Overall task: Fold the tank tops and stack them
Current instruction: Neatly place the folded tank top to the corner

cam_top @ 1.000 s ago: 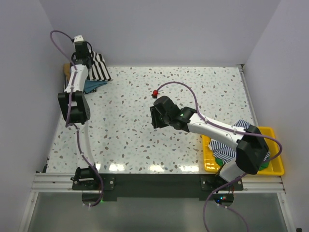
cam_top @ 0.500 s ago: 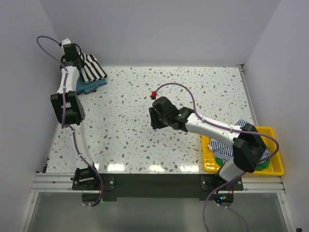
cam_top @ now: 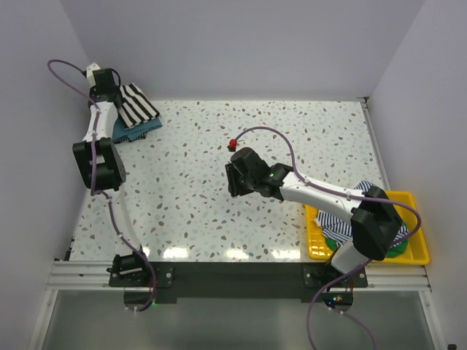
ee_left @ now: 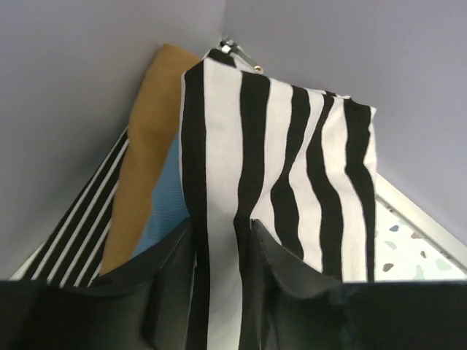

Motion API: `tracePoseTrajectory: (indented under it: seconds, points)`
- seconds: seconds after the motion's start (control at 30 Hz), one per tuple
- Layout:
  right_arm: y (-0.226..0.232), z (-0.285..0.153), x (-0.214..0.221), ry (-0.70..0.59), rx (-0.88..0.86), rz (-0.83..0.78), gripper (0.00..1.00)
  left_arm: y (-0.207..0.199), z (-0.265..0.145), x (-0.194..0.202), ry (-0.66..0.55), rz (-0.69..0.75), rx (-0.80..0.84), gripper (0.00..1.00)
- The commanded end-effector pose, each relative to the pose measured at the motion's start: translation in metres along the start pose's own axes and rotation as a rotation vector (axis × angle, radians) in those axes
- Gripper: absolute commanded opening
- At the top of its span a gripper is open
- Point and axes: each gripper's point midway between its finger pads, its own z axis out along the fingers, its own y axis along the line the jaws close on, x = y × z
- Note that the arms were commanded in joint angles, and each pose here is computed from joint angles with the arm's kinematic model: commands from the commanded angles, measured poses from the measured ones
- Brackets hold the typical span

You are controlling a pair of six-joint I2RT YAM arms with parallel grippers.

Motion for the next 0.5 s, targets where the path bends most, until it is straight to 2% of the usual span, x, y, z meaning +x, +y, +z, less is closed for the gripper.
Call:
tracePoseTrajectory:
  seconds: [0.0, 0.03, 0.1, 0.13, 0.33, 0.4, 0.47]
  points:
    - [0.002, -0.001, -0.004, -0.02, -0.016, 0.014, 0.41, 0.015, -0.028, -0.055, -0.127, -0.076, -0.044, 0.4]
    - [0.001, -0.003, -0.005, -0.024, -0.016, 0.016, 0.41, 0.017, -0.031, -0.058, -0.132, -0.082, -0.046, 0.53]
    - [0.001, -0.005, -0.006, -0.028, -0.012, 0.015, 0.41, 0.018, -0.04, -0.063, -0.143, -0.093, -0.056, 0.59]
    - [0.0, -0.007, -0.007, -0.033, -0.011, 0.016, 0.41, 0.019, -0.045, -0.067, -0.155, -0.1, -0.059, 0.69]
    - [-0.007, -0.024, -0.018, -0.075, 0.025, 0.008, 0.42, 0.009, -0.093, -0.093, -0.197, -0.147, -0.011, 0.73]
    - [-0.008, -0.033, -0.025, -0.098, 0.033, 0.007, 0.43, 0.004, -0.106, -0.089, -0.181, -0.156, 0.006, 0.73]
    - [-0.014, -0.041, -0.03, -0.115, 0.056, 0.011, 0.44, -0.019, -0.137, -0.092, -0.181, -0.167, 0.085, 0.73]
